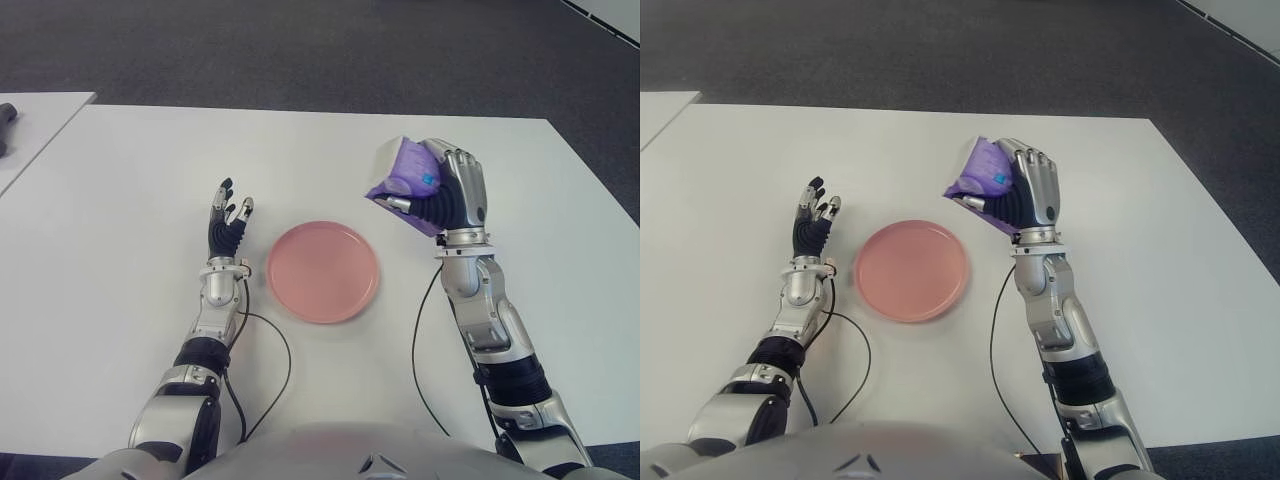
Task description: Put the tissue paper into the plate.
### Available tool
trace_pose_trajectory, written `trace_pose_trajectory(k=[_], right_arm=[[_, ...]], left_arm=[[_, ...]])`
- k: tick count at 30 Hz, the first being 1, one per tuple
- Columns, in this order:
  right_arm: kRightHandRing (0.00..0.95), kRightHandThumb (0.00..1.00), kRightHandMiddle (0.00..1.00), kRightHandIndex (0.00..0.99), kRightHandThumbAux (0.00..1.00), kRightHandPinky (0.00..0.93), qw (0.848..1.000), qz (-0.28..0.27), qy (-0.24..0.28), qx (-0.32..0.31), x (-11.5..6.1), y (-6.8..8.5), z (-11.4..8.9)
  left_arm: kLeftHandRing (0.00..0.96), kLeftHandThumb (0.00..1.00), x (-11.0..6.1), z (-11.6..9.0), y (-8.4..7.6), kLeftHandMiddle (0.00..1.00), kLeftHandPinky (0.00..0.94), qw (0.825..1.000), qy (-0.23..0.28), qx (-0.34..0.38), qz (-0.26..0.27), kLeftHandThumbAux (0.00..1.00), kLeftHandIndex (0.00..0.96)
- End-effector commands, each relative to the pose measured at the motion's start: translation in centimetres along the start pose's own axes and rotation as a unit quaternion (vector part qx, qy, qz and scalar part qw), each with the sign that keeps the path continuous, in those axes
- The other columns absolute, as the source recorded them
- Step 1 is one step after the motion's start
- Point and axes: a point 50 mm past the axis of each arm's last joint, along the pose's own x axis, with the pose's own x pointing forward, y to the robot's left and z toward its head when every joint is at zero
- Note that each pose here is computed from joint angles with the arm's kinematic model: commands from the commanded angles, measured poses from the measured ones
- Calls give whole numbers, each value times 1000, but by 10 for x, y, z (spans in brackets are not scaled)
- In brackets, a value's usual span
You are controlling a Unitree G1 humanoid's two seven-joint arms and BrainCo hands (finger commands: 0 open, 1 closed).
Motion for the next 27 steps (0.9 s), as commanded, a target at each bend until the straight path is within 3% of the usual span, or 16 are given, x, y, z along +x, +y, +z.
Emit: trace_pose_trajectory(k=[1,5,12,17,27], right_arm=[[834,857,528,399,677,682,999,12,-37,13,11,3,14],[823,858,527,400,677,636,998,23,-54,15,16,5,23],[833,858,530,400,676,784,992,30,-120,-21,17,21,46],[842,857,534,400,676,815,986,71,-153,-5,6,44,57],[840,855,540,399,677,823,969,162,-185,18,-3,81,56]], left_arm=[[0,1,-1,-2,-2,0,0,1000,9,3,-8,462,0],[0,0,-1,-2,-3,0,0,1000,9,5,-6,457,0],[0,3,-1,-1,-4,0,0,1000,6,9,0,442,0],[0,4,-1,-1,-4,0,0,1000,7,10,-6,437,0],[0,2,-1,0,-6,0,0,1000,6,3,-12,444,0]])
